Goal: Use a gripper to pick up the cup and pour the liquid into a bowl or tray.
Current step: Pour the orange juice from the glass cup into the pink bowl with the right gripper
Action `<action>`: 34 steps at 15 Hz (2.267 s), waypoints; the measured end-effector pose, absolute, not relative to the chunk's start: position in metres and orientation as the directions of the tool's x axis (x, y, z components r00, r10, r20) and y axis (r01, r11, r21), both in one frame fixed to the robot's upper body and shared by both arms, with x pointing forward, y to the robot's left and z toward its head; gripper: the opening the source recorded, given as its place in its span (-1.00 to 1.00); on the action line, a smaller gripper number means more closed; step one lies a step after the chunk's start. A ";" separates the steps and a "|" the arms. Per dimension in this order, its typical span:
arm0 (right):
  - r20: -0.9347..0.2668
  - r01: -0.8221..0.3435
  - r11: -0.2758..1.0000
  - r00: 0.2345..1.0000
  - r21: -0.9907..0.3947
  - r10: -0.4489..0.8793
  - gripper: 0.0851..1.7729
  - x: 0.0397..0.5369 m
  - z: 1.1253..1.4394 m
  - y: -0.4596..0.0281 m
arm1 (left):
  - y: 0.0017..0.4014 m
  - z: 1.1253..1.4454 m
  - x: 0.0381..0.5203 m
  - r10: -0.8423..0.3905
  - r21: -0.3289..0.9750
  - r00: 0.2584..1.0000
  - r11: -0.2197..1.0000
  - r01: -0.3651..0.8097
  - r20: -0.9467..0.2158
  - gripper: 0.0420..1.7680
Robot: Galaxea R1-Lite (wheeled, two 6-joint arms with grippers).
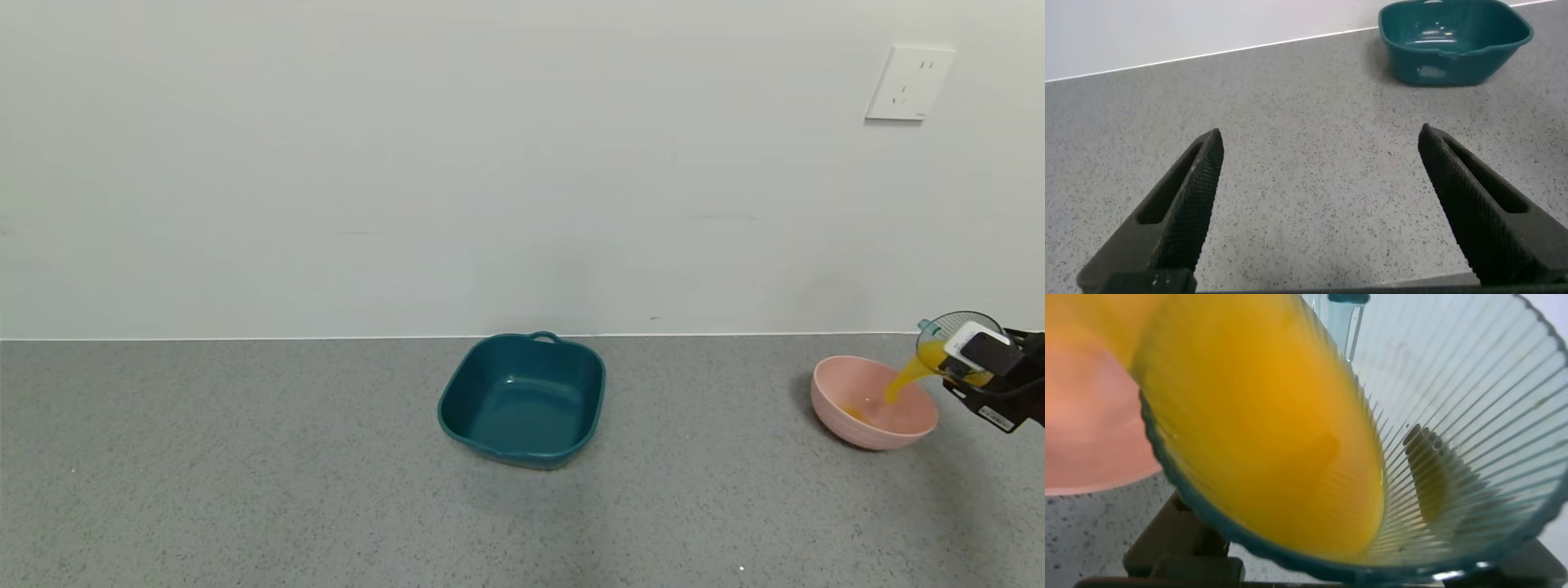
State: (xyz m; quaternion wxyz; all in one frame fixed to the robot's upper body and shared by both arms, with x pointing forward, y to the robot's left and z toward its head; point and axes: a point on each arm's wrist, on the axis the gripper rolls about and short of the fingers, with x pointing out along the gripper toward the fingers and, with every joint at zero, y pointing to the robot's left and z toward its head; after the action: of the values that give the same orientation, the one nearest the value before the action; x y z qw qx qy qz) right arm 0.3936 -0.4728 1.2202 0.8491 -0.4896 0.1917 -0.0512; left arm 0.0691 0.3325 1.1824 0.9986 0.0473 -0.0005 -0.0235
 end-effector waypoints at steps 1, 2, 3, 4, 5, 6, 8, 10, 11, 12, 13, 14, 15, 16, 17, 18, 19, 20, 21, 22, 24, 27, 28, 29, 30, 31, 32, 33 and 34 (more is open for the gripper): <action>-0.279 -0.108 0.500 0.918 -0.859 -0.281 0.50 0.394 1.219 -0.473 | 0.332 1.182 0.069 -0.047 0.094 0.999 0.994 0.047 -0.002 0.94; -0.281 -0.115 0.487 0.917 -0.866 -0.284 0.50 0.394 1.218 -0.474 | 0.332 1.182 0.069 -0.047 0.094 0.999 0.994 0.047 -0.002 0.94; -0.286 -0.120 0.475 0.912 -0.872 -0.295 0.50 0.395 1.217 -0.474 | 0.332 1.182 0.069 -0.047 0.094 0.999 0.994 0.047 -0.002 0.94; -0.289 -0.125 0.462 0.908 -0.878 -0.302 0.50 0.395 1.216 -0.474 | 0.332 1.182 0.069 -0.047 0.094 0.999 0.994 0.047 -0.002 0.94; -0.291 -0.130 0.454 0.907 -0.881 -0.305 0.50 0.395 1.215 -0.475 | 0.332 1.182 0.069 -0.047 0.094 0.999 0.994 0.047 -0.002 0.94; -0.293 -0.135 0.448 0.905 -0.884 -0.307 0.50 0.396 1.214 -0.475 | 0.332 1.182 0.069 -0.047 0.094 0.999 0.994 0.047 -0.001 0.94; -0.292 -0.140 0.431 0.904 -0.891 -0.311 0.50 0.397 1.214 -0.476 | 0.332 1.182 0.069 -0.047 0.094 0.999 0.994 0.047 -0.002 0.94; -0.287 -0.140 0.406 0.900 -0.903 -0.329 0.50 0.399 1.215 -0.477 | 0.332 1.182 0.069 -0.047 0.094 0.999 0.994 0.047 -0.002 0.94; -0.284 -0.140 0.395 0.899 -0.908 -0.334 0.50 0.400 1.216 -0.477 | 0.332 1.182 0.069 -0.047 0.094 0.999 0.994 0.047 -0.002 0.94; -0.281 -0.139 0.386 0.897 -0.912 -0.341 0.50 0.400 1.216 -0.477 | 0.332 1.182 0.069 -0.047 0.094 0.999 0.994 0.047 -0.002 0.94; -0.277 -0.140 0.373 0.897 -0.917 -0.344 0.50 0.401 1.217 -0.477 | 0.332 1.182 0.069 -0.047 0.094 0.999 0.994 0.047 -0.002 0.94; -0.276 -0.144 0.360 0.896 -0.922 -0.349 0.50 0.401 1.217 -0.476 | 0.332 1.182 0.069 -0.047 0.094 0.999 0.994 0.047 -0.002 0.94; -0.276 -0.150 0.343 0.893 -0.927 -0.356 0.50 0.402 1.218 -0.476 | 0.332 1.182 0.069 -0.047 0.094 0.999 0.994 0.046 -0.001 0.94; -0.275 -0.154 0.329 0.890 -0.932 -0.362 0.50 0.402 1.218 -0.476 | 0.332 1.182 0.069 -0.047 0.094 0.999 0.994 0.047 -0.002 0.94; -0.274 -0.158 0.318 0.890 -0.935 -0.364 0.50 0.402 1.218 -0.476 | 0.332 1.182 0.069 -0.047 0.094 0.999 0.994 0.046 -0.001 0.94; -0.275 -0.163 0.309 0.890 -0.937 -0.364 0.50 0.403 1.217 -0.476 | 0.332 1.182 0.069 -0.047 0.094 0.999 0.994 0.047 -0.002 0.94; -0.276 -0.167 0.298 0.885 -0.940 -0.374 0.50 0.403 1.216 -0.476 | 0.332 1.182 0.069 -0.047 0.094 0.999 0.994 0.047 -0.002 0.94; -0.277 -0.173 0.283 0.882 -0.943 -0.383 0.50 0.403 1.216 -0.476 | 0.332 1.182 0.069 -0.047 0.094 0.999 0.994 0.047 -0.002 0.94; -0.277 -0.179 0.270 0.880 -0.946 -0.386 0.50 0.403 1.216 -0.476 | 0.332 1.182 0.069 -0.047 0.094 0.999 0.994 0.047 -0.002 0.94; -0.276 -0.183 0.260 0.881 -0.948 -0.385 0.50 0.404 1.216 -0.475 | 0.332 1.182 0.069 -0.047 0.094 0.999 0.994 0.047 -0.002 0.94; -0.276 -0.194 0.235 0.876 -0.952 -0.397 0.50 0.405 1.216 -0.472 | 0.332 1.182 0.069 -0.047 0.094 0.999 0.994 0.047 -0.002 0.94; -0.272 -0.213 0.189 0.877 -0.959 -0.395 0.50 0.406 1.216 -0.469 | 0.332 1.182 0.069 -0.047 0.094 0.999 0.994 0.047 -0.002 0.94; -0.272 -0.218 0.176 0.874 -0.960 -0.402 0.50 0.406 1.216 -0.468 | 0.332 1.182 0.069 -0.047 0.094 0.999 0.994 0.047 -0.001 0.94; -0.272 -0.224 0.160 0.870 -0.961 -0.412 0.50 0.407 1.216 -0.467 | 0.332 1.182 0.069 -0.047 0.094 0.999 0.994 0.047 -0.002 0.94; -0.268 -0.228 0.144 0.869 -0.963 -0.415 0.50 0.407 1.217 -0.465 | 0.332 1.182 0.069 -0.047 0.094 0.999 0.994 0.047 -0.002 0.94; -0.266 -0.233 0.131 0.871 -0.964 -0.413 0.50 0.408 1.217 -0.463 | 0.332 1.182 0.069 -0.047 0.094 0.999 0.994 0.047 -0.002 0.94; -0.264 -0.236 0.118 0.871 -0.965 -0.415 0.50 0.408 1.218 -0.461 | 0.332 1.182 0.069 -0.047 0.094 0.999 0.994 0.047 -0.002 0.94; -0.261 -0.242 0.099 0.867 -0.965 -0.424 0.49 0.409 1.219 -0.459 | 0.332 1.182 0.069 -0.047 0.094 0.999 0.994 0.047 -0.002 0.94; -0.257 -0.248 0.078 0.864 -0.966 -0.434 0.50 0.409 1.220 -0.458 | 0.332 1.182 0.069 -0.047 0.095 0.999 0.994 0.047 -0.002 0.94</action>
State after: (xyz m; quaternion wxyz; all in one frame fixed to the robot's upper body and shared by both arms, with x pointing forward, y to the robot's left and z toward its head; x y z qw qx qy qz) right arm 0.4089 -0.4575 1.2200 0.6893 -0.6758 0.2521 -0.0674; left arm 0.0691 0.3325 1.1823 0.9986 0.0475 -0.0003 -0.0235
